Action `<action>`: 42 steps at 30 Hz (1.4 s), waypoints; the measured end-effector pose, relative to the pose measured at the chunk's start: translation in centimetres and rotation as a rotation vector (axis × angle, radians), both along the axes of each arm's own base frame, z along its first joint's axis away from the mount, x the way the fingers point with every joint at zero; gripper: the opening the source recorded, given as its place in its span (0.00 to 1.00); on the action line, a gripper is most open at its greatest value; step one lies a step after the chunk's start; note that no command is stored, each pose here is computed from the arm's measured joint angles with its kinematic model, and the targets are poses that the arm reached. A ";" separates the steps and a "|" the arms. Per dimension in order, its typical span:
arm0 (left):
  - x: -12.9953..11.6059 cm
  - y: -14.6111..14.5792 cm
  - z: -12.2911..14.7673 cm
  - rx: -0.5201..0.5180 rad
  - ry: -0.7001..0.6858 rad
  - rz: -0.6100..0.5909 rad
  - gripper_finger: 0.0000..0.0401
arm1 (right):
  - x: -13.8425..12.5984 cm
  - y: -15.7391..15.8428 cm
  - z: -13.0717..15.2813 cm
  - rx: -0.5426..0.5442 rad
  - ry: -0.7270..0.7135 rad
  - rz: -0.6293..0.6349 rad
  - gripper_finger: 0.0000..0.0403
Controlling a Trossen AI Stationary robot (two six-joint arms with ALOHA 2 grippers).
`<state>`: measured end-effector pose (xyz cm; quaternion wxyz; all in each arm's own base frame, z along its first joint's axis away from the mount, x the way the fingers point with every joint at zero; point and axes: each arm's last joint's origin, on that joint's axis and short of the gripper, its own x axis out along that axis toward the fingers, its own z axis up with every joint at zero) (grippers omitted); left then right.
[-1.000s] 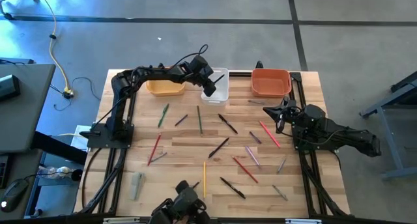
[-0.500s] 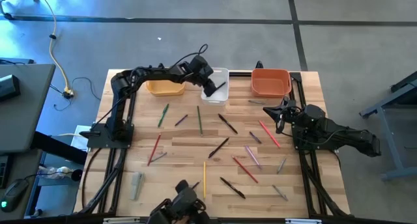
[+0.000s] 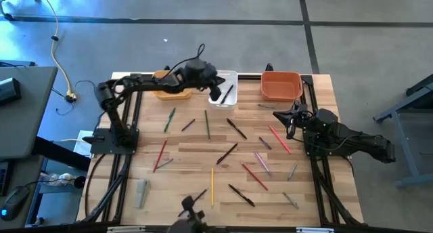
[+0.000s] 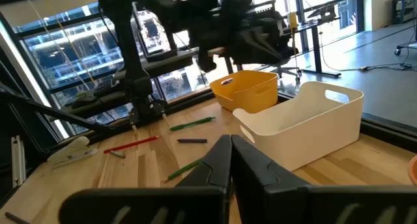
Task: Sort crayons/erasers/pens/pencils in bins
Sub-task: Put the pink pencil into the orange bin
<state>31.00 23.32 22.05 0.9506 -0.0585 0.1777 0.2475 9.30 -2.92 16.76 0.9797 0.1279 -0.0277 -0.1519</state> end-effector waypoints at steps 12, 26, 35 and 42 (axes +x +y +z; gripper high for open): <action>-7.1 -8.6 -1.6 0.120 -0.287 -0.072 0.00 | 0.0 0.0 0.0 0.000 0.000 -0.001 0.00; -12.4 -13.9 -4.6 0.208 -0.340 -0.231 0.00 | -0.1 -0.1 0.5 0.004 -0.061 -0.037 0.00; -14.0 -15.4 -6.2 0.124 -0.385 -0.395 0.00 | 0.0 0.2 2.0 -0.029 -0.086 -0.004 0.00; -14.1 -15.6 -6.4 0.117 -0.380 -0.400 0.00 | 1.3 0.4 4.2 0.099 0.210 -0.081 0.00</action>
